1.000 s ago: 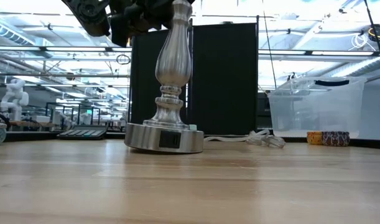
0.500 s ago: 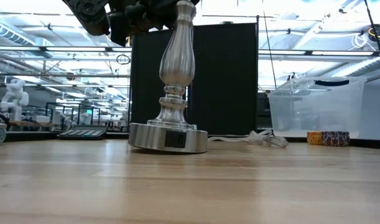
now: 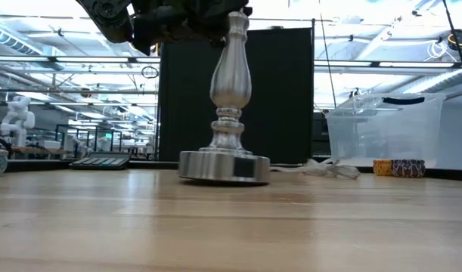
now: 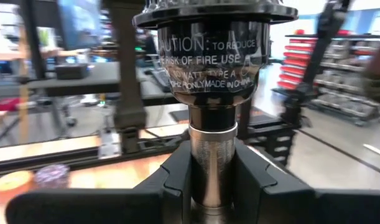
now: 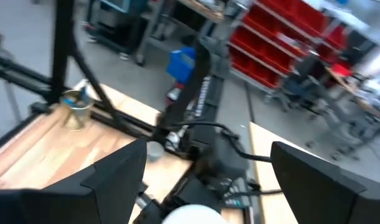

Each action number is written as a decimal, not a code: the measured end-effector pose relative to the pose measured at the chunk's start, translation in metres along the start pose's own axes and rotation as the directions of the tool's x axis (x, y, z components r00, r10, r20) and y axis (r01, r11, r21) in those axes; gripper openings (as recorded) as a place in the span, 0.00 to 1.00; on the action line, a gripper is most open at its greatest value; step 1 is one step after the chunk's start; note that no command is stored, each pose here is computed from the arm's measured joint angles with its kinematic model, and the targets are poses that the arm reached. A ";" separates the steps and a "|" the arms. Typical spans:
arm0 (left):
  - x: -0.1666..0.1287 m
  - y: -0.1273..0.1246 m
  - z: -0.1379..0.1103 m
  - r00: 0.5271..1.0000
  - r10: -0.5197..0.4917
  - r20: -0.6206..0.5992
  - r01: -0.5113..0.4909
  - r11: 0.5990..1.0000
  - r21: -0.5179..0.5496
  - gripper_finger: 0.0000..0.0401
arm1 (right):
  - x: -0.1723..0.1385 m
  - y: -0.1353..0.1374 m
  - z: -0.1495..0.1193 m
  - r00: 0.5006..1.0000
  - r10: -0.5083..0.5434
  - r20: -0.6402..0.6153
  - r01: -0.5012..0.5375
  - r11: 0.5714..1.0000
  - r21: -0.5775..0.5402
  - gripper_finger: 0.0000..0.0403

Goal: Screw lightbulb
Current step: Remove the white lightbulb from the desk lamp

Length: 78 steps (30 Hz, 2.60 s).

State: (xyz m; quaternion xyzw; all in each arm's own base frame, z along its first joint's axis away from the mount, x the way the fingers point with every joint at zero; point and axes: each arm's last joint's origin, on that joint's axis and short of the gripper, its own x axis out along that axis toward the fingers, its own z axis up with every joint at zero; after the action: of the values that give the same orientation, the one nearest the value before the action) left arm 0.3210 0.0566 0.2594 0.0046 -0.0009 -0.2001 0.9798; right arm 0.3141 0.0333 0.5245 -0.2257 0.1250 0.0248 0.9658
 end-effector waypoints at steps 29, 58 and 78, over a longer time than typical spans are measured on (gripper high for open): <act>0.003 0.003 0.002 0.925 0.380 0.023 -0.380 0.924 0.037 0.18 | 0.033 0.072 -0.026 0.737 -0.604 -0.303 0.666 0.727 0.170 0.82; 0.003 0.003 0.002 0.919 0.393 0.018 -0.394 0.918 0.039 0.18 | 0.066 0.123 -0.083 0.447 -0.831 -0.330 0.890 0.376 0.260 0.82; 0.003 0.004 0.002 0.911 0.411 0.018 -0.412 0.910 0.049 0.18 | 0.079 0.089 -0.080 0.505 -0.802 -0.319 0.854 0.412 0.317 0.82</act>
State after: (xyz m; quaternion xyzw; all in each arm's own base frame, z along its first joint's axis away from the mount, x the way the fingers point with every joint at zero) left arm 0.3254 0.0591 0.2614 0.0290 -0.0107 0.0107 0.9995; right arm 0.3630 0.0766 0.3969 -0.0366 0.0554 -0.4976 0.8648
